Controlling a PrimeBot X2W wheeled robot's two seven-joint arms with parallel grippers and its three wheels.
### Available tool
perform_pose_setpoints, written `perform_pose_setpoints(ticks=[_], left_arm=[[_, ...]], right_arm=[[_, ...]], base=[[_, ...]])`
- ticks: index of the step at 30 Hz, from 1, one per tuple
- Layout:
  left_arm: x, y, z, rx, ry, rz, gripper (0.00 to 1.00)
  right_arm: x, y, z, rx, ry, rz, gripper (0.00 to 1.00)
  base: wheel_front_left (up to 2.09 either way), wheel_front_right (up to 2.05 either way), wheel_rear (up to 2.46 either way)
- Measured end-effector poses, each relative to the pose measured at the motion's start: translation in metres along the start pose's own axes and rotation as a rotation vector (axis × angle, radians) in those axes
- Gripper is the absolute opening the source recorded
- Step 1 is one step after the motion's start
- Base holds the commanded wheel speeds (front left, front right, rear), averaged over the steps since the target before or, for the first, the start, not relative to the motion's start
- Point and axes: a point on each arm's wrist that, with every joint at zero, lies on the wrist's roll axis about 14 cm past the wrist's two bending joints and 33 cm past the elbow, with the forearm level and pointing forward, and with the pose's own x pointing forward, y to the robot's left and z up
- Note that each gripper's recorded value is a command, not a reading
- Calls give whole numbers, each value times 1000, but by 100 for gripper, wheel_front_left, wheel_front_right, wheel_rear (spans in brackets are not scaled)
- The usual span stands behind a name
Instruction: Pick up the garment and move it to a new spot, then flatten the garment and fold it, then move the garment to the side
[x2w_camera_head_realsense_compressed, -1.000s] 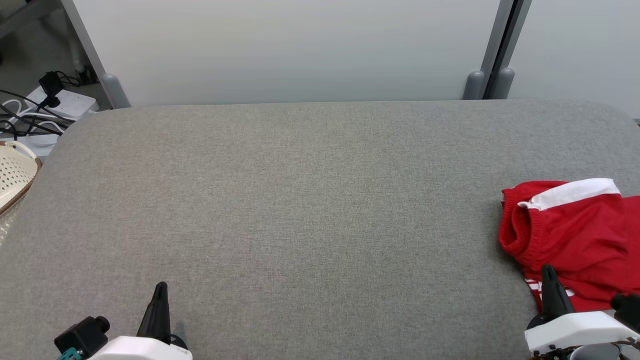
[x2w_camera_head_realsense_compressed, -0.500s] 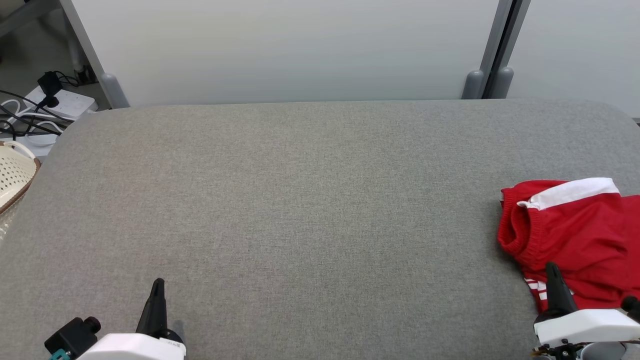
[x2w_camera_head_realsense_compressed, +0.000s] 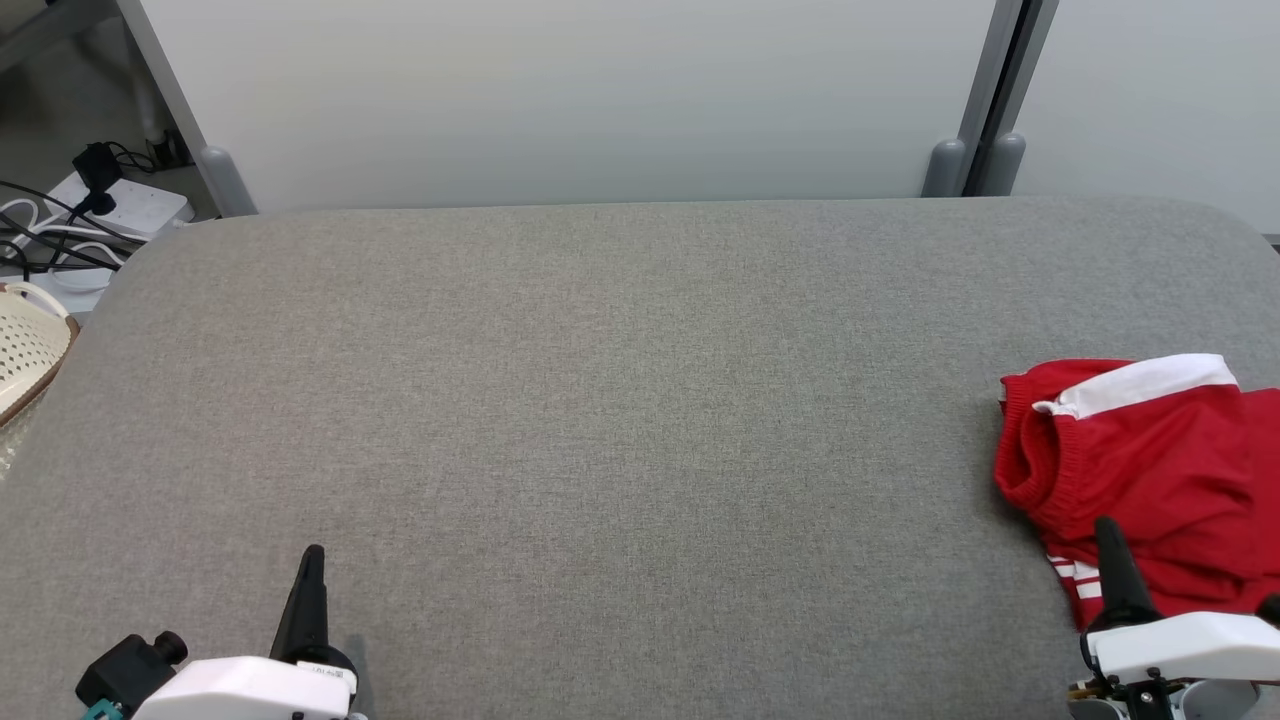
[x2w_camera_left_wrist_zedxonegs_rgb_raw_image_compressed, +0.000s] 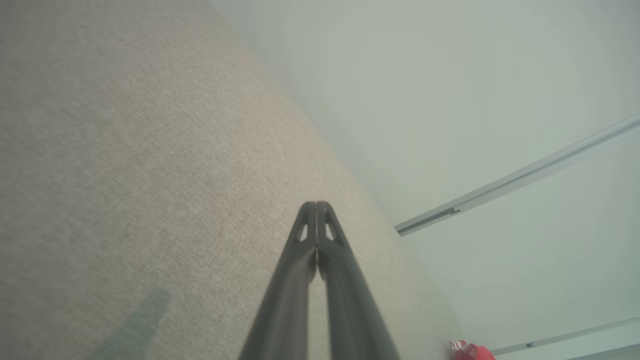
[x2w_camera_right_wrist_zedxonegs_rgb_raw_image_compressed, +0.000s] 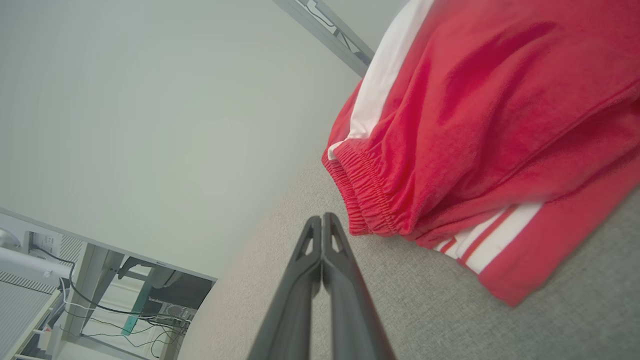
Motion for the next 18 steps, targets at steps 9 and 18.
perform_pose_setpoints(ticks=[9, 18], left_arm=[[2, -5, 1, -110, 9, -14, 0], [4, -10, 4, -210, 9, -29, 0]], right_arm=[[0, 2, 2, 113, 8, 4, 0], [1, 5, 5, 213, 5, 17, 0]], base=[[0, 0, 0], [0, 0, 0]])
